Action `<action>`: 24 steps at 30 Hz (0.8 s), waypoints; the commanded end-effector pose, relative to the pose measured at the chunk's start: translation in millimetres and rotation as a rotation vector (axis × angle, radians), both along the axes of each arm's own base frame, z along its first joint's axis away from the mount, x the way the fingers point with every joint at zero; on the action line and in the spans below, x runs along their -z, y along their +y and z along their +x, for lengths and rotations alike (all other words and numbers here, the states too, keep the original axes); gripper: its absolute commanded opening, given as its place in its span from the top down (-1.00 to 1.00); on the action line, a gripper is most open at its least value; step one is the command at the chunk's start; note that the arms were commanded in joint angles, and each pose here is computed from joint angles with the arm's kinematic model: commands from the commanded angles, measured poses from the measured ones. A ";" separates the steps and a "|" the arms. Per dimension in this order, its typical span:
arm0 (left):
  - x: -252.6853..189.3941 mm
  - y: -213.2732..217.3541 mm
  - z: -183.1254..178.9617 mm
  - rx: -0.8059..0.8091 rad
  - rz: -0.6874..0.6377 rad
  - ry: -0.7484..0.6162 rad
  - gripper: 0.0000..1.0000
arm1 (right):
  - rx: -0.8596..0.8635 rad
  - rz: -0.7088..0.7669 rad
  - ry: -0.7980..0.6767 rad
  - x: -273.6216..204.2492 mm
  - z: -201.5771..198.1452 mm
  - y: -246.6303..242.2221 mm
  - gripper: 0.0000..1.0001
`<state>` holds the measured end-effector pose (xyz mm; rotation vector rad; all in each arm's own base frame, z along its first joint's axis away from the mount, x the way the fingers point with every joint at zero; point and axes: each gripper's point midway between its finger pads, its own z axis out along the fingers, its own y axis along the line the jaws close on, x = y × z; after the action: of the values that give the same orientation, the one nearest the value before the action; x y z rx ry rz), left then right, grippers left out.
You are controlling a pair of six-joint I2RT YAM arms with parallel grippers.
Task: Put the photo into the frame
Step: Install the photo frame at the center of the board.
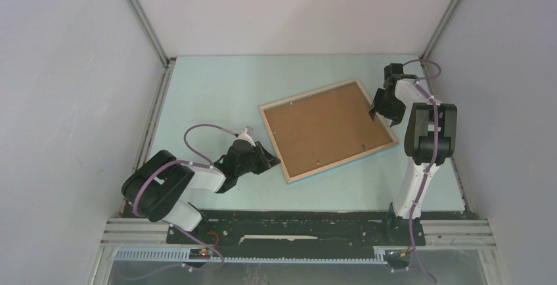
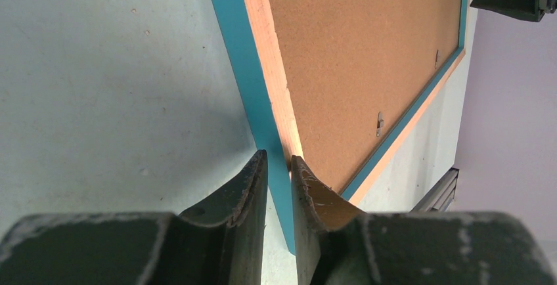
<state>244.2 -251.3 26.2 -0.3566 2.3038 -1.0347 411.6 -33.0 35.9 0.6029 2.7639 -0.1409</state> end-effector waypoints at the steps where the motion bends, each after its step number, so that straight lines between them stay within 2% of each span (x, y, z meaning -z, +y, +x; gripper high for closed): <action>1: -13.1 -10.4 6.1 0.033 -0.016 -0.049 0.47 | -0.010 -0.026 0.038 7.7 -3.5 -2.5 -0.52; 15: -12.8 -10.6 5.9 0.034 -0.016 -0.048 0.45 | -0.021 0.090 -0.014 0.5 11.5 17.8 -0.58; 24: -13.0 -10.5 5.7 0.035 -0.017 -0.048 0.44 | -0.008 0.095 -0.024 -1.9 16.0 17.7 -0.62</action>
<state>243.2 -252.1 26.3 -0.3525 2.3066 -1.0391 411.4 -28.3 29.8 0.6032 2.7946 -0.0927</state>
